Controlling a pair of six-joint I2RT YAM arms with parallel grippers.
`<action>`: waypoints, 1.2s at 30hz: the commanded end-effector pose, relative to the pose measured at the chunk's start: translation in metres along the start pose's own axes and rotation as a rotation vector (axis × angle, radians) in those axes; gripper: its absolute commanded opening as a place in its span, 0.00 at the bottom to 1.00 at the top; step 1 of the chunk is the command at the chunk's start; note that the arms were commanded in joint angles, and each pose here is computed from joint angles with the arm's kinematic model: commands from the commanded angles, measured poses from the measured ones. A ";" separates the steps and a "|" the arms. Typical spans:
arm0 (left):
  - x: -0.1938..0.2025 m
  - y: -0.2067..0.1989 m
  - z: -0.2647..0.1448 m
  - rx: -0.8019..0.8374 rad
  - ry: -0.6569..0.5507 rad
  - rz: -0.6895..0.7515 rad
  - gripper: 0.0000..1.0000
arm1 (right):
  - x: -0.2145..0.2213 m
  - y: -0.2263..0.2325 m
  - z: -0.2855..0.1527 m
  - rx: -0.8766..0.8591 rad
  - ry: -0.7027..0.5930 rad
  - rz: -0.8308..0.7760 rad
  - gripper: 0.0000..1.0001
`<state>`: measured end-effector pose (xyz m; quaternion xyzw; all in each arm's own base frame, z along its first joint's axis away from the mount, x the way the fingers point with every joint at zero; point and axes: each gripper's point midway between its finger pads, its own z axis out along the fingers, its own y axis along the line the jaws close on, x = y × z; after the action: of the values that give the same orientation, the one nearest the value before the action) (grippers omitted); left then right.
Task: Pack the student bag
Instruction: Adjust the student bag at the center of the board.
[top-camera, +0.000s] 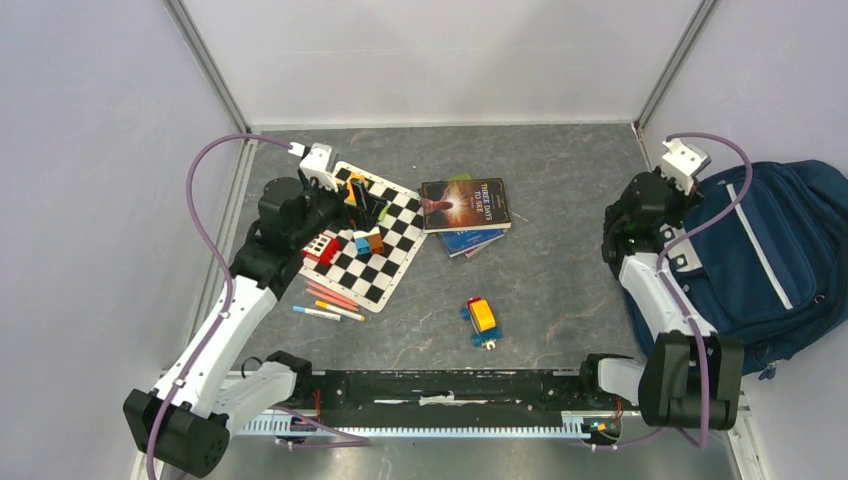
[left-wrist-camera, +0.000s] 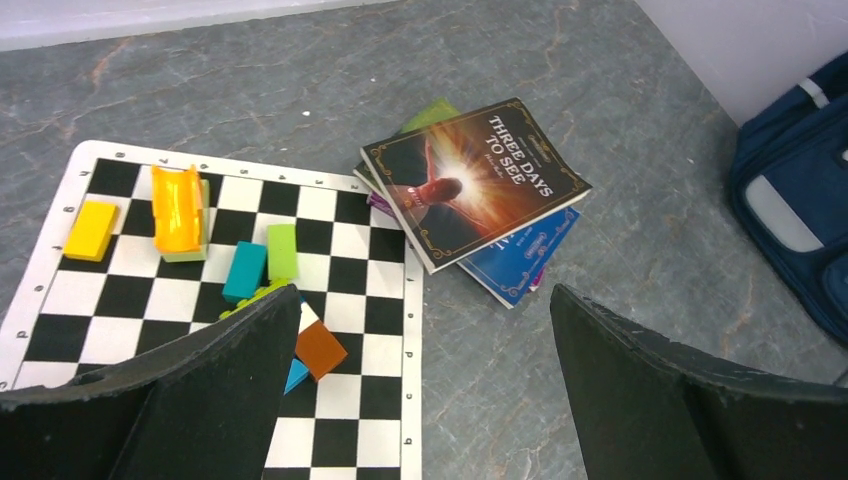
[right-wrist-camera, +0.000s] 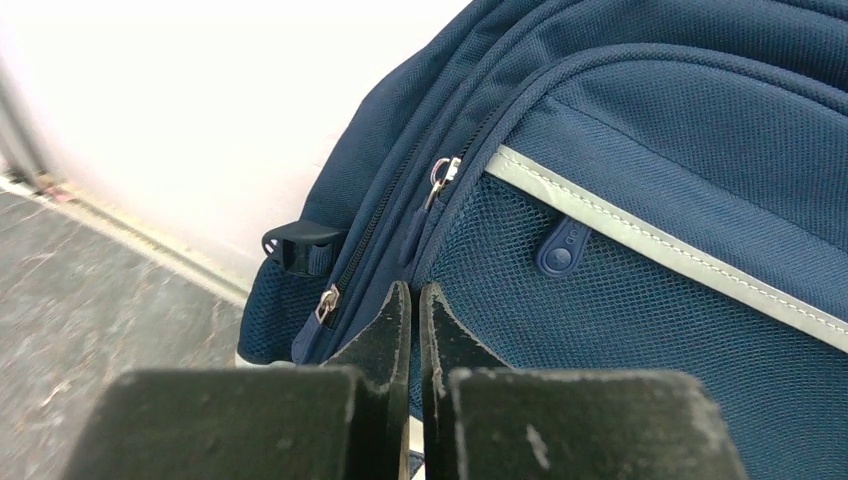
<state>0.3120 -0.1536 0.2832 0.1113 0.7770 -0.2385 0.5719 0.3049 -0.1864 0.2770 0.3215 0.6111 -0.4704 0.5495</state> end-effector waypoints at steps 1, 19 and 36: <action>-0.011 -0.022 -0.002 0.083 -0.046 0.016 1.00 | -0.015 0.021 -0.022 -0.170 -0.048 0.047 0.00; 0.015 -0.093 -0.005 0.336 0.022 0.102 1.00 | 0.018 0.080 -0.167 -0.647 -0.059 0.053 0.00; 0.011 -0.100 0.010 0.261 0.082 0.019 1.00 | 0.036 0.095 -0.253 -0.982 -0.032 -0.096 0.51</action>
<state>0.2559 -0.2468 0.2764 0.2397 0.7488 -0.3411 0.5153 0.2904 0.0738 0.1796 -0.0395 0.7695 -0.1794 0.6116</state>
